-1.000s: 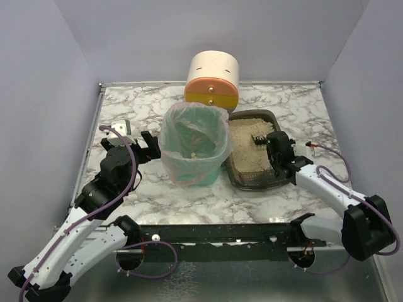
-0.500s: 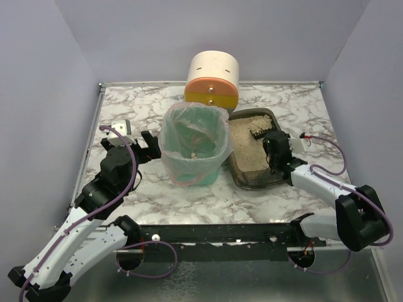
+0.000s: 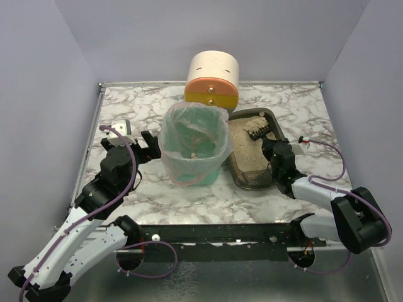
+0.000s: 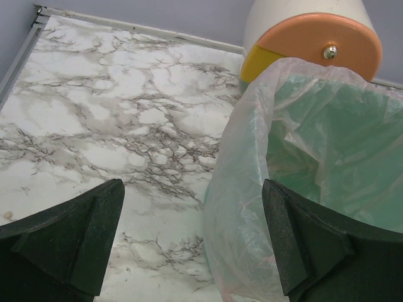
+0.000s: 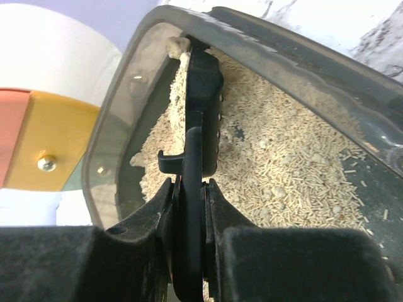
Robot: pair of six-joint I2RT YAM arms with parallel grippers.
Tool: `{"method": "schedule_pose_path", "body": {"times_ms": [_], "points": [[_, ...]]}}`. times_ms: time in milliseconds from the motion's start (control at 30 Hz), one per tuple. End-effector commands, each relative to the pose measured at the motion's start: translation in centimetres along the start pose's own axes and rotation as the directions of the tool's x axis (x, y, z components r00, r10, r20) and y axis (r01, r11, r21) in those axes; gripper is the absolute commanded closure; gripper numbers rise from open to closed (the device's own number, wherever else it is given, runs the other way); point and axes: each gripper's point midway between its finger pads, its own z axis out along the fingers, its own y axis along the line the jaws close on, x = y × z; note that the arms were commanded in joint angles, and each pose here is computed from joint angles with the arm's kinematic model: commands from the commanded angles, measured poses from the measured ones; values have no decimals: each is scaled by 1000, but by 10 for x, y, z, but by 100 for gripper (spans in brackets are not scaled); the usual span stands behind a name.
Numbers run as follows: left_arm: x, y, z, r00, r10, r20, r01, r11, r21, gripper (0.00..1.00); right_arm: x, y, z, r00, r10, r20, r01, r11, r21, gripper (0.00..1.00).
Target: Clean the litter box
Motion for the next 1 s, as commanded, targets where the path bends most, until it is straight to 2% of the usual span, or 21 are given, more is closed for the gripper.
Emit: {"method": "schedule_pose_path", "body": {"times_ms": [0, 267, 767, 967], "points": [[4, 0, 1, 1000, 5, -5, -5, 1000, 3, 1, -15, 36, -8, 1000, 14, 26, -9, 984, -176, 100], [4, -1, 2, 1000, 6, -8, -6, 1000, 5, 1, -16, 33, -16, 1000, 19, 21, -13, 974, -226, 100], [6, -1, 3, 1000, 10, -14, -10, 1000, 2, 1, 0, 2, 5, 992, 127, -8, -127, 991, -42, 99], [7, 0, 4, 1000, 13, -15, -14, 1000, -1, 1, 1, 11, 13, 989, 151, -2, -151, 986, -65, 100]]}}
